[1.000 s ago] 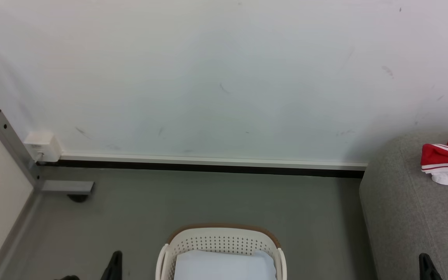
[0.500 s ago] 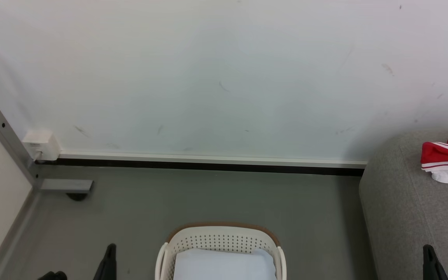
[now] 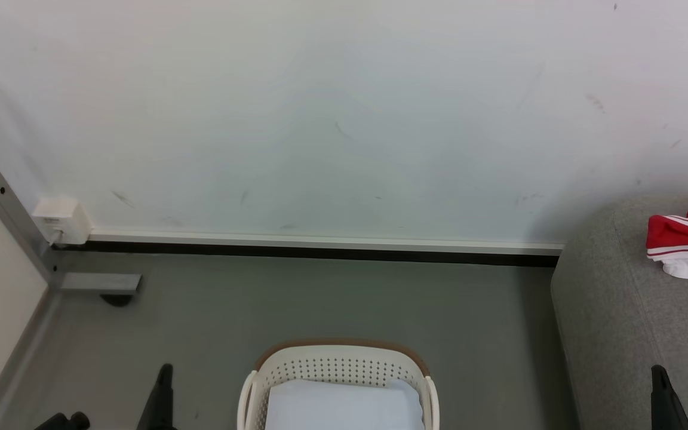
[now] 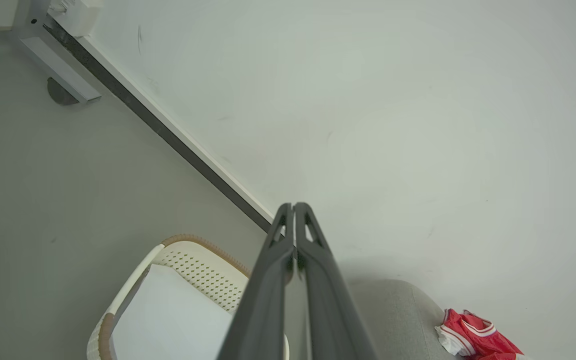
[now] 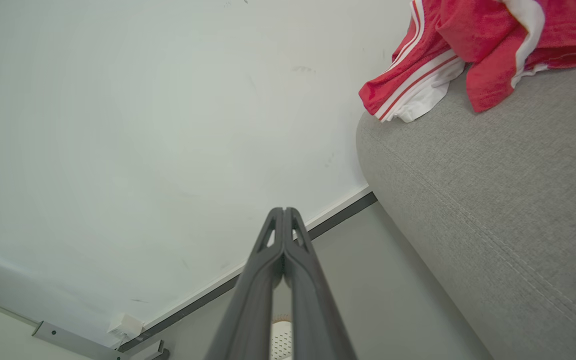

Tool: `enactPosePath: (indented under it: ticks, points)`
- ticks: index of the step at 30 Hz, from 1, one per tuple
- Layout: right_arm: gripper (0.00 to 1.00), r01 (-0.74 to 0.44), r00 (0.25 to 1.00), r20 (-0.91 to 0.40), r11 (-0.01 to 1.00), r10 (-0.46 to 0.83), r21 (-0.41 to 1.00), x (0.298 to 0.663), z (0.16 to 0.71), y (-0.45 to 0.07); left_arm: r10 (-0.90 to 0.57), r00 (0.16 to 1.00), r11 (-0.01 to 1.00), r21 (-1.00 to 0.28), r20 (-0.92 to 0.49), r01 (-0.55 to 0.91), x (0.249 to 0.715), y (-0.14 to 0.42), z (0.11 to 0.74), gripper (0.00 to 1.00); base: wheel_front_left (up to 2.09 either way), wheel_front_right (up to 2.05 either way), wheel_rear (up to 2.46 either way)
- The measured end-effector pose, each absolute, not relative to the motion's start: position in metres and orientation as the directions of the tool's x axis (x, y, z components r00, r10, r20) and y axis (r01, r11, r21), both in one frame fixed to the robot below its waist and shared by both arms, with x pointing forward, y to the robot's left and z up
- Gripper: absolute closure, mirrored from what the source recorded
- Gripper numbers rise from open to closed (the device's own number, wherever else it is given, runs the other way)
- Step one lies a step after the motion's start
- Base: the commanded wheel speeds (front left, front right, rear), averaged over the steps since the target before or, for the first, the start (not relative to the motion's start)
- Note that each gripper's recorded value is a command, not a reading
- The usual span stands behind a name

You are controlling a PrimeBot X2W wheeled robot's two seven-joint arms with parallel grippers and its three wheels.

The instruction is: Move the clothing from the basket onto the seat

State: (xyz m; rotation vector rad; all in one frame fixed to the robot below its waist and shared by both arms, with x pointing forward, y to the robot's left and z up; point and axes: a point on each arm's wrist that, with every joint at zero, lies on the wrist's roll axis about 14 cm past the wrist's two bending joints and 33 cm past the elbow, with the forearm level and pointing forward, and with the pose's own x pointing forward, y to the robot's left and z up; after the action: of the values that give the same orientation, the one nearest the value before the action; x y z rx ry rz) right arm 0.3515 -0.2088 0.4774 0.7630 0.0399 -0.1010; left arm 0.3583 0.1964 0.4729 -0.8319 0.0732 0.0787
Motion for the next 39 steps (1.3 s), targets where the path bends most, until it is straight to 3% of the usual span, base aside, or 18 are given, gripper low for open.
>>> enactPosePath:
  ticks: [39]
  points:
    - [1.0, 0.07, 0.997, -0.059, 0.345, -0.042, 0.936, 0.371, 0.49, -0.204, 0.026, 0.997, 0.32, -0.944, -0.072, -0.077, 0.374, 0.2, 0.488, 1.0, 0.0, 0.0, 0.0]
